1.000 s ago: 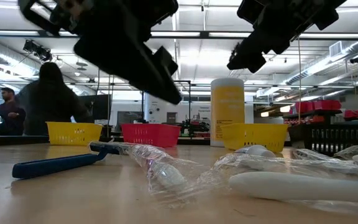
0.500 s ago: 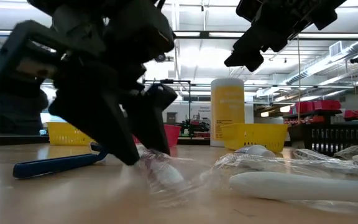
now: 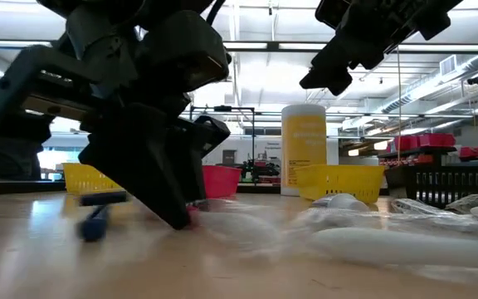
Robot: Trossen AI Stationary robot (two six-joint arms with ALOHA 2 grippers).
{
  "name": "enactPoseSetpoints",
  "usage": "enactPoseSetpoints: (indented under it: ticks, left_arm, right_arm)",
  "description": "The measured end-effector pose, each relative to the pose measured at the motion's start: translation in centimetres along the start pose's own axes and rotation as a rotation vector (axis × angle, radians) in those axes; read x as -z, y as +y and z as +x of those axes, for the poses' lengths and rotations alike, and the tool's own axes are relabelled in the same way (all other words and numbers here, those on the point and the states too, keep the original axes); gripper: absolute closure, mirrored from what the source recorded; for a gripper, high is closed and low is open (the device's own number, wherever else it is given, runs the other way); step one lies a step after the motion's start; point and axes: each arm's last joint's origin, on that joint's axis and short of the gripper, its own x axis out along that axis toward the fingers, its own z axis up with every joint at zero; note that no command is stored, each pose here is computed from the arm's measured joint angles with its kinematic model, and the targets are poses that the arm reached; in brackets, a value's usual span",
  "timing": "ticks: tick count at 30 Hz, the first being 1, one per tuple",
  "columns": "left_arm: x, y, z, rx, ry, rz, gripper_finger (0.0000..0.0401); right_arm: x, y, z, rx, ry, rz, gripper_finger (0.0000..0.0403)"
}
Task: Pick & Place Travel size toiletries
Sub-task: Put the red toothbrush into the left yellow basket
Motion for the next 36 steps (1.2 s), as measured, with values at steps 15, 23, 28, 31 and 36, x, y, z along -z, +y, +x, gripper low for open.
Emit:
enactPoseSetpoints:
  ticks: [15,23,28,31,36]
  left_arm:
    - [-1.5,-1.3,-3.3,-0.111,-0.057,-0.06,0.0361]
    - [-1.7,-0.4,-9.7,-0.398,-0.033,-0.258,0.0369]
    - [-0.2,1.1,-12.7,-0.635,0.003,-0.433,0.0365]
    - [1.3,2.3,-13.9,-0.731,0.022,-0.539,0.0367]
    - [4.5,4.6,-16.0,-0.923,0.052,-0.77,0.0368]
  right_arm:
    - [-0.1,0.0,0.0,-0.001,-0.008,-0.028,0.0197]
    - [-0.4,0.0,0.0,-0.002,-0.037,-0.031,0.0198]
    - [-0.6,0.0,0.0,-0.005,-0.061,-0.034,0.021]
    - [-0.7,0.0,0.0,-0.006,-0.069,-0.035,0.0214]
    - [-0.7,0.0,0.0,-0.006,-0.068,-0.035,0.0215]
